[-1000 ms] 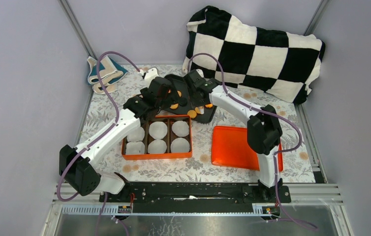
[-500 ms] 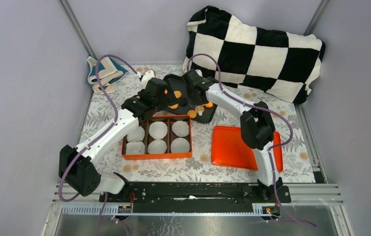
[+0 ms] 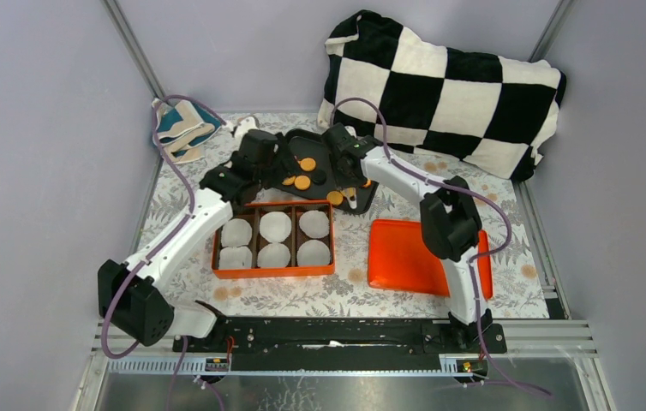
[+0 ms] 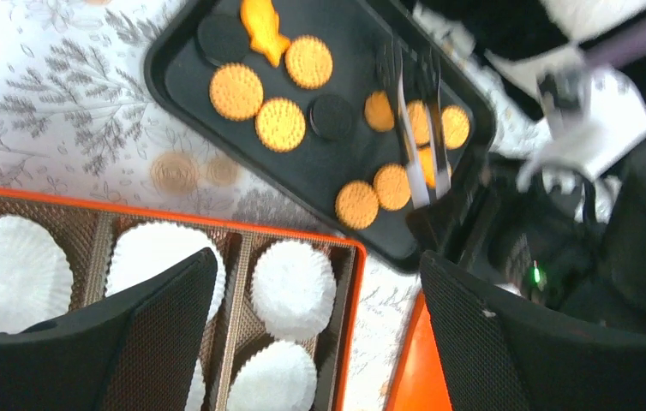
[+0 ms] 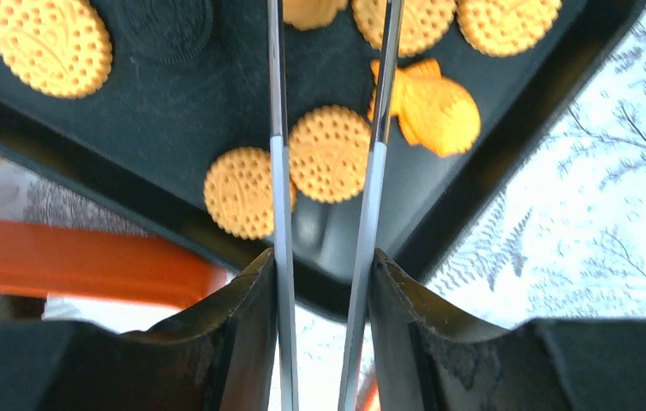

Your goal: Pack the cookies

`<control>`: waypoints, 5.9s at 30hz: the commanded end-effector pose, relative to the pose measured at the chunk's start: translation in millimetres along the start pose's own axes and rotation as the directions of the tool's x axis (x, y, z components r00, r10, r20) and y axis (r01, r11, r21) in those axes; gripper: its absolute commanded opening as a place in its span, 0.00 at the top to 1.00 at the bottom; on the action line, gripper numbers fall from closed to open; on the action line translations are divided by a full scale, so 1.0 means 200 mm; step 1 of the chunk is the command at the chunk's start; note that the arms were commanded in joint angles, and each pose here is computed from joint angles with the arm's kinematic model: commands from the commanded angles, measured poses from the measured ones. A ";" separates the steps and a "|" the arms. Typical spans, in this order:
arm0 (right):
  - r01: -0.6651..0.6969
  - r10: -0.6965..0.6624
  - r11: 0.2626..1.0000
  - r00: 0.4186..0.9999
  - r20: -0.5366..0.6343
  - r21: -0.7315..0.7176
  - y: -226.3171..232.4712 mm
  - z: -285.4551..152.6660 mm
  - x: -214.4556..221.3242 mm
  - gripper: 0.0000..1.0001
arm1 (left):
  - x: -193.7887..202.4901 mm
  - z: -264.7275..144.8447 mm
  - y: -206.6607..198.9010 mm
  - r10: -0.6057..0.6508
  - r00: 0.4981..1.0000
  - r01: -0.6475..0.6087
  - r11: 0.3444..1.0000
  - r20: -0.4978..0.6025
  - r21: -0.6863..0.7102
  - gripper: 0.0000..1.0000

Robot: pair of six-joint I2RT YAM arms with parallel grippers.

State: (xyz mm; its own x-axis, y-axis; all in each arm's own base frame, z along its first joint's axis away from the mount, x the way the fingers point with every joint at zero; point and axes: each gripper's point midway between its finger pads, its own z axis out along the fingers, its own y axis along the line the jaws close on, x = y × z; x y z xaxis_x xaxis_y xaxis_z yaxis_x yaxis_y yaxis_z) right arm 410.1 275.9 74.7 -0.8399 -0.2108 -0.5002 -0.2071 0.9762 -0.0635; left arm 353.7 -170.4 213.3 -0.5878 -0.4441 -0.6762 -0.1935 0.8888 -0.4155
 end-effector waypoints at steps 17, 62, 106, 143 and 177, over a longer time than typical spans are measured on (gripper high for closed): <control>0.177 -0.092 0.902 0.970 0.223 -0.394 0.37 -1.03 0.03 1.00 | -0.71 -0.29 0.11 -0.183 0.945 0.180 0.983 0.270 0.036 0.08; 0.156 -0.143 0.979 0.984 0.102 -0.132 0.24 -0.32 -0.08 1.00 | -0.73 -0.23 0.22 -0.222 0.951 0.198 0.972 0.215 0.127 0.06; 0.172 -0.168 0.973 0.985 0.039 -0.157 0.30 -0.22 -0.04 0.46 | -0.62 -0.16 0.18 -0.237 0.964 0.213 0.961 0.124 0.176 0.06; 0.262 -0.174 0.907 0.947 0.271 -0.331 0.39 -1.03 -0.05 1.00 | -0.95 -0.38 0.33 -0.307 0.910 0.278 0.950 0.278 0.139 0.05; 0.503 -0.430 0.737 0.864 0.262 -0.451 1.12 -0.96 0.34 0.48 | -0.91 -0.25 0.52 -0.372 0.910 0.343 0.923 0.180 0.175 0.04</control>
State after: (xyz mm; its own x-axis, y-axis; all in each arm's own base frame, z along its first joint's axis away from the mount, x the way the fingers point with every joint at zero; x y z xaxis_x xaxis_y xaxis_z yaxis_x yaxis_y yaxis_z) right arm 196.0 463.6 162.6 -0.5464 -0.6343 -0.5470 -0.7997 0.5892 0.1157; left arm 396.4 12.8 319.8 -0.3130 -0.7774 -0.5456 -0.3012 0.6261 -0.7192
